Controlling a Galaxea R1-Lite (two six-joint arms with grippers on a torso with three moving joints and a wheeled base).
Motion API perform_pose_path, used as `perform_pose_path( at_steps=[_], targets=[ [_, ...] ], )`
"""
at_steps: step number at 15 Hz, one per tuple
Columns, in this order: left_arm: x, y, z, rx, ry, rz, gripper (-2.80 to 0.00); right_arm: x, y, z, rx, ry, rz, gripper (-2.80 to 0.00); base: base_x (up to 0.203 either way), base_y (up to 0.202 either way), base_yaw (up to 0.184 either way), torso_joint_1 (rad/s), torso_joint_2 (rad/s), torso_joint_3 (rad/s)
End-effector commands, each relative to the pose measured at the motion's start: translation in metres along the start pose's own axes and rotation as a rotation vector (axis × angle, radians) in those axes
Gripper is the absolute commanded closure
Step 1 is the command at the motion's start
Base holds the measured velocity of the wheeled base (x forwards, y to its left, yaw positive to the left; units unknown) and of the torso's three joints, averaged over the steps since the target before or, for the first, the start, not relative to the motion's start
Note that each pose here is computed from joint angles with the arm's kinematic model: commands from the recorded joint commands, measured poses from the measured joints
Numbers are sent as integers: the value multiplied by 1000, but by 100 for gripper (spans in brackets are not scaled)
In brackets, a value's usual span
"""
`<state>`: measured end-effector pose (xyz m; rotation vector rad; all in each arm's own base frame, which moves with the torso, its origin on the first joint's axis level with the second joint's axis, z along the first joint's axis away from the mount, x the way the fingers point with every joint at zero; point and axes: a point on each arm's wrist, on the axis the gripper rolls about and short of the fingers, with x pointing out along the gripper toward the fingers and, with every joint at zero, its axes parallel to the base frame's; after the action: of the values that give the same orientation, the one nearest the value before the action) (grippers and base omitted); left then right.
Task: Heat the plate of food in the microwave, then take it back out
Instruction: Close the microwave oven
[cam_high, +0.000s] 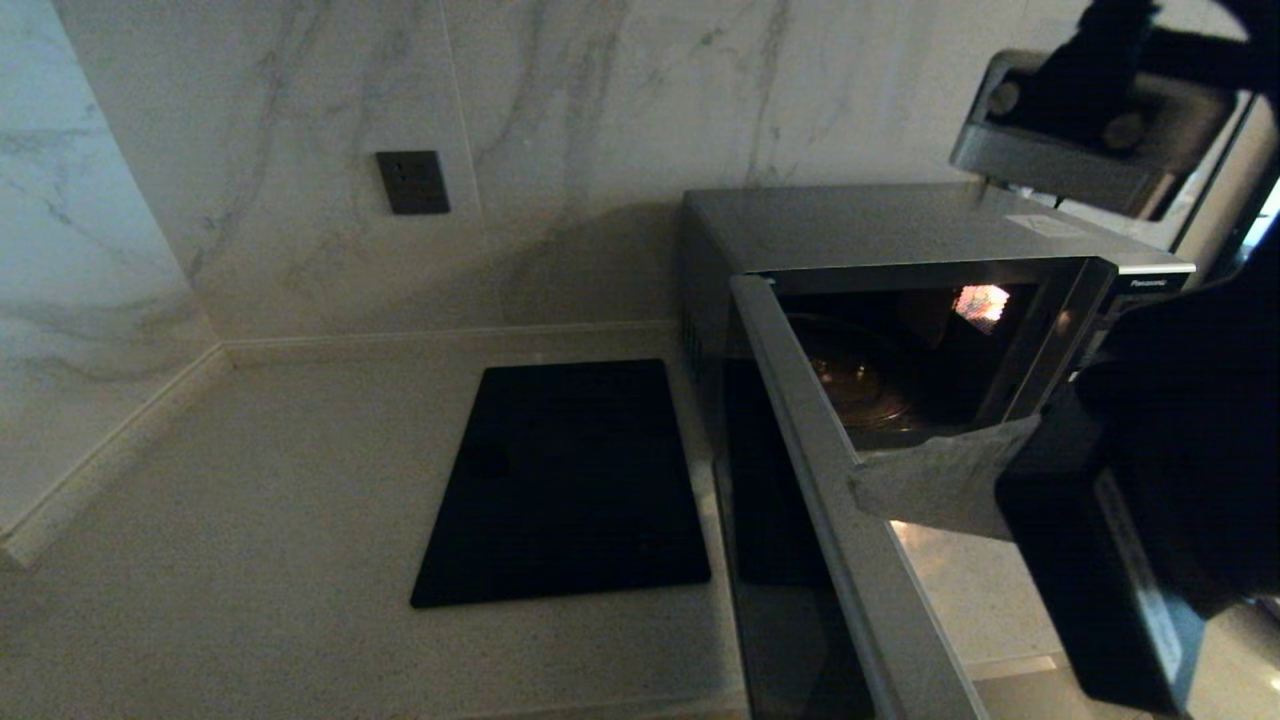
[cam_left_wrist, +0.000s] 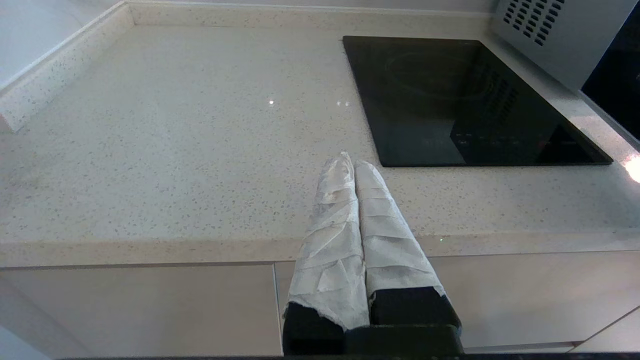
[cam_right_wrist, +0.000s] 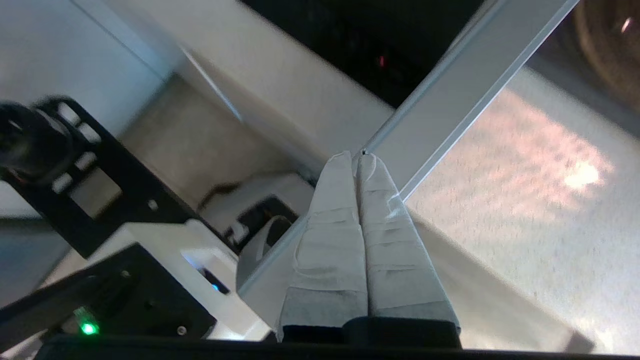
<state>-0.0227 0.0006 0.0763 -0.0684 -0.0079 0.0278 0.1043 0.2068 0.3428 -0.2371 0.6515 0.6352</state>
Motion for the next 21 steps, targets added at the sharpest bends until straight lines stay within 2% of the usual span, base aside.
perform_pose_path(
  at_steps=[1, 4, 10, 12, 15, 18, 21],
  targets=[
    [0, 0, 0, -1, -1, 0, 0, 18, 8, 0, -13, 56, -19, 0, 0, 0, 0, 0, 0, 0],
    [0, 0, 0, -1, 0, 0, 0, 31, 14, 1, 6, 108, -35, 0, 0, 0, 0, 0, 0, 0],
    [0, 0, 0, -1, -1, -1, 0, 47, 23, 1, -7, 148, -53, 0, 0, 0, 0, 0, 0, 0],
    [0, 0, 0, -1, -1, 1, 0, 52, 22, -2, -10, 166, -136, 0, 0, 0, 0, 0, 0, 0],
    [0, 0, 0, -1, 0, 0, 0, 56, 17, -1, 24, 145, -236, 0, 0, 0, 0, 0, 0, 0],
    [0, 0, 0, -1, 0, 1, 0, 60, 4, 1, 77, 93, -392, 0, 0, 0, 0, 0, 0, 0],
    [0, 0, 0, -1, 0, 1, 0, 62, -14, 0, 106, 88, -511, 0, 0, 0, 0, 0, 0, 0]
  ],
)
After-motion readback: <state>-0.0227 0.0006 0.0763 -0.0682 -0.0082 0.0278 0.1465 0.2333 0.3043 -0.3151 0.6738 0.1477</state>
